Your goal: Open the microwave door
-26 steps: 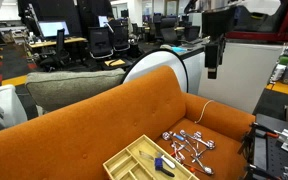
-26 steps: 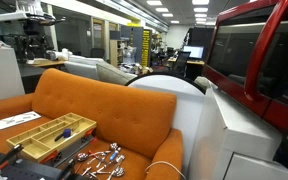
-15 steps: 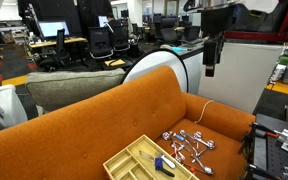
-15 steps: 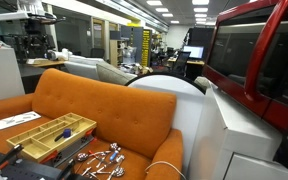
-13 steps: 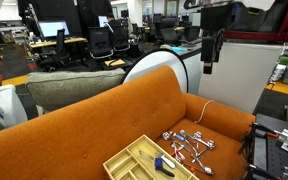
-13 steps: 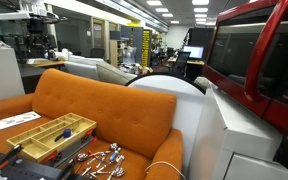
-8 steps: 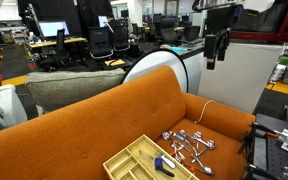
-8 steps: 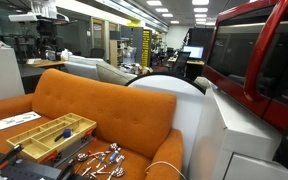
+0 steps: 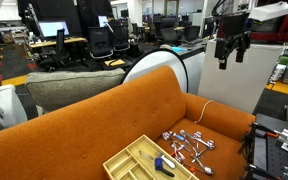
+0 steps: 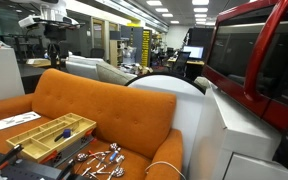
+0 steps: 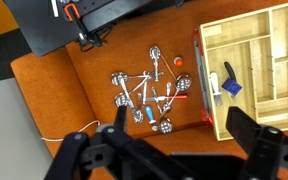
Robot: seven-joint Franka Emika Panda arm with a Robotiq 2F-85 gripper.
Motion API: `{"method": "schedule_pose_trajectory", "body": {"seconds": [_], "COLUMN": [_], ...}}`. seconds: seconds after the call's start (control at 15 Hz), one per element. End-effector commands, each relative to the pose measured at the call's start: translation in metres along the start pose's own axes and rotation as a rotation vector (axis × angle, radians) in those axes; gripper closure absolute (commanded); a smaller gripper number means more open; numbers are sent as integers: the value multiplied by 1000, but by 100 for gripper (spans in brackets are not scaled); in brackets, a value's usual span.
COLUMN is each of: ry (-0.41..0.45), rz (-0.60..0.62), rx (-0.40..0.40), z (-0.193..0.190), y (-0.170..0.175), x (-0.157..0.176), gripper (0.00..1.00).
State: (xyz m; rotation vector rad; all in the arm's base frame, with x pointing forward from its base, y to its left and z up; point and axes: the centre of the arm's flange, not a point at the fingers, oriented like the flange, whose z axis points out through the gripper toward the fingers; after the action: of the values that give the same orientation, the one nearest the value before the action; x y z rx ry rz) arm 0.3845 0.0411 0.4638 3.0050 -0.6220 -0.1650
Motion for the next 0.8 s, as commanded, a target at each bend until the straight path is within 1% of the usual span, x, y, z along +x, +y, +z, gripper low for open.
{"method": "schedule_pose_trajectory", "body": {"seconds": [0.0,0.4,0.6,0.73], "ry": [3,5,-11,-32], "rz": [12,25,164,297], "rx": [-1,-3,17,24], "z": [0,0,5,10], "y": [1,0,13,35], "x": [-1,-3,11,22], "gripper": [0,0,0,0]}}
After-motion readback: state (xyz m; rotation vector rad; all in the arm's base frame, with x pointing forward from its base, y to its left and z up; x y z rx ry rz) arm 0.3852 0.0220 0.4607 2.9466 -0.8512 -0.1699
